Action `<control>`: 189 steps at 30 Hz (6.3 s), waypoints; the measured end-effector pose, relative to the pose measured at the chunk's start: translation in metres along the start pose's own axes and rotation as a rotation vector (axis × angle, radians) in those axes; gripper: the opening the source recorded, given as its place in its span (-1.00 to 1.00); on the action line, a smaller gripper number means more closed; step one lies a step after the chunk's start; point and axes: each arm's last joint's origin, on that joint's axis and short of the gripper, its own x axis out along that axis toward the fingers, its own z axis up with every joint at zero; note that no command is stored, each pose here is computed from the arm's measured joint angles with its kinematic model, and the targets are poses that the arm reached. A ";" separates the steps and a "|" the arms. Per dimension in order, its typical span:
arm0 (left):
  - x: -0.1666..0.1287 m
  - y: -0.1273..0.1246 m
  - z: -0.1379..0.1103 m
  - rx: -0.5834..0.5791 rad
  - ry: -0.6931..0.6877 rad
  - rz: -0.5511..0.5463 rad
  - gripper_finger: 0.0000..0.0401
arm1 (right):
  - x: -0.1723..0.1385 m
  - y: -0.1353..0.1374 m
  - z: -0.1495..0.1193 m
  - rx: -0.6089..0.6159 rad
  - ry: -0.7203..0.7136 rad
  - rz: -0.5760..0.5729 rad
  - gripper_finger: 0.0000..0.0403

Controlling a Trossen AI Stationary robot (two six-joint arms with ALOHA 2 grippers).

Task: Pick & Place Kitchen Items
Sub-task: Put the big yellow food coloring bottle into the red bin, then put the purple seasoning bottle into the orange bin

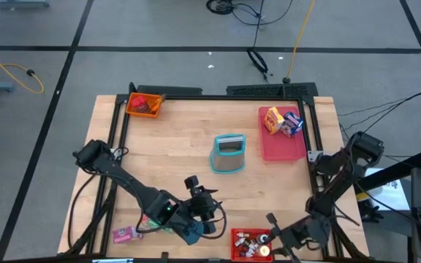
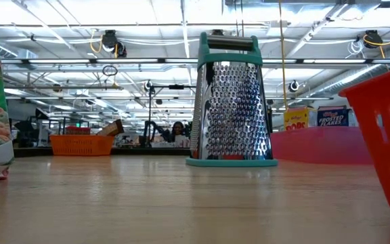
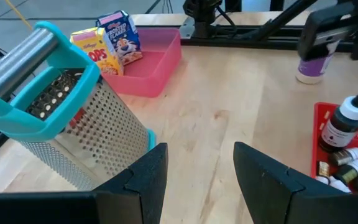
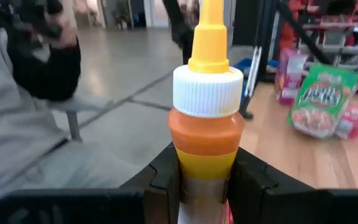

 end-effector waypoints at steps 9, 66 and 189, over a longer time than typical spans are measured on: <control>0.000 0.000 0.000 -0.014 0.002 -0.004 -0.08 | -0.005 0.012 -0.012 0.014 0.026 -0.021 -0.58; -0.001 -0.001 -0.001 -0.028 0.017 -0.031 -0.08 | -0.002 0.016 -0.055 0.159 0.189 -0.064 -0.07; 0.004 0.000 0.004 -0.070 0.010 -0.053 -0.08 | -0.075 0.012 0.027 1.254 0.791 0.260 -0.40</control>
